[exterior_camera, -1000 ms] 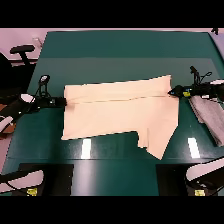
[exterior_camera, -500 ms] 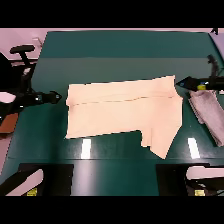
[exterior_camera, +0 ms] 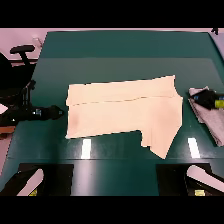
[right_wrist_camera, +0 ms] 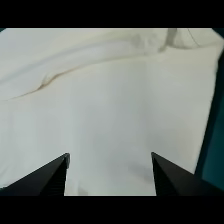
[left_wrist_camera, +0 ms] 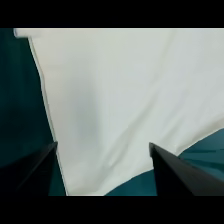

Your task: Fold the shirts.

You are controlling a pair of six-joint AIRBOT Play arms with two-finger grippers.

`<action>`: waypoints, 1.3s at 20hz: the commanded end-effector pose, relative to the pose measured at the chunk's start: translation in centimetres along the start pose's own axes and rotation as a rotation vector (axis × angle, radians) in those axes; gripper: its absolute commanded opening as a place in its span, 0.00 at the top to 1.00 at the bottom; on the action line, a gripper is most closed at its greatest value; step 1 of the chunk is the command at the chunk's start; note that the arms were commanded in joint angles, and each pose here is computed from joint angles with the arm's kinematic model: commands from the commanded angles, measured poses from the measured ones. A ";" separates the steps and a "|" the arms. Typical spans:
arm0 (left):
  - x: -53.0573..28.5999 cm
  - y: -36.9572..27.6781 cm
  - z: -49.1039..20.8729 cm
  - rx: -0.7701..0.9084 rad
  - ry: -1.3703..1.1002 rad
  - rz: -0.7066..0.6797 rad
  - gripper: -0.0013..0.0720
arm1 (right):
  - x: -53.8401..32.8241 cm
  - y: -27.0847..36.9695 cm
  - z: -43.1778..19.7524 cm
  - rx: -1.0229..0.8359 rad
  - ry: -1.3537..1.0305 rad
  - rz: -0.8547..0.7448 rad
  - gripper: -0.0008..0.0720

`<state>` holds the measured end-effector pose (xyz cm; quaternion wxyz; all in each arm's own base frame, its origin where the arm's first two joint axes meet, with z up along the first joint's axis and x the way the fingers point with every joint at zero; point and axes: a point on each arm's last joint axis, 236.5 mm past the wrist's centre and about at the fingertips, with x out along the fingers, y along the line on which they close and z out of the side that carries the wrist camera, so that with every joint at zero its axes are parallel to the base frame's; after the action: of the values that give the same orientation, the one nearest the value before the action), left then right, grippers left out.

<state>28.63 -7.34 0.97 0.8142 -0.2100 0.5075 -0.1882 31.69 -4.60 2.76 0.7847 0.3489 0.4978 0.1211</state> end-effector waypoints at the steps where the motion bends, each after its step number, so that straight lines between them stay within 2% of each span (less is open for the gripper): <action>1: 0.7 2.3 -4.2 -0.113 0.123 0.074 0.09 | 1.0 -2.7 -5.7 0.209 0.021 -0.008 0.21; 4: -0.2 5.3 -7.8 -0.135 0.265 0.216 0.09 | 1.3 -4.6 -8.0 0.280 0.009 -0.068 0.21; 7: 0.1 2.8 -9.4 -0.201 0.321 0.111 0.09 | 1.3 -4.3 -8.3 0.273 0.005 -0.070 0.21; 10: 1.0 2.1 -11.5 -0.284 0.366 0.070 0.09 | 1.1 -4.6 -8.0 0.270 0.022 -0.074 0.21; 12: 2.3 0.5 -12.4 -0.338 0.362 -0.025 0.09 | 1.2 -4.6 -7.4 0.283 0.020 -0.055 0.21; 20: 4.4 3.9 -10.5 -0.480 0.193 0.077 0.09 | 0.8 -4.0 -5.8 0.247 0.037 -0.042 0.21; 26: 4.7 4.3 -10.8 -0.532 0.183 0.093 0.09 | 1.8 -3.0 -6.3 0.189 0.078 -0.041 0.21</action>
<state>20.63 -8.98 -8.21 0.6758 -0.3794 0.6292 -0.0590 26.56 -3.52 -2.10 0.7285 0.4172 0.5397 0.0635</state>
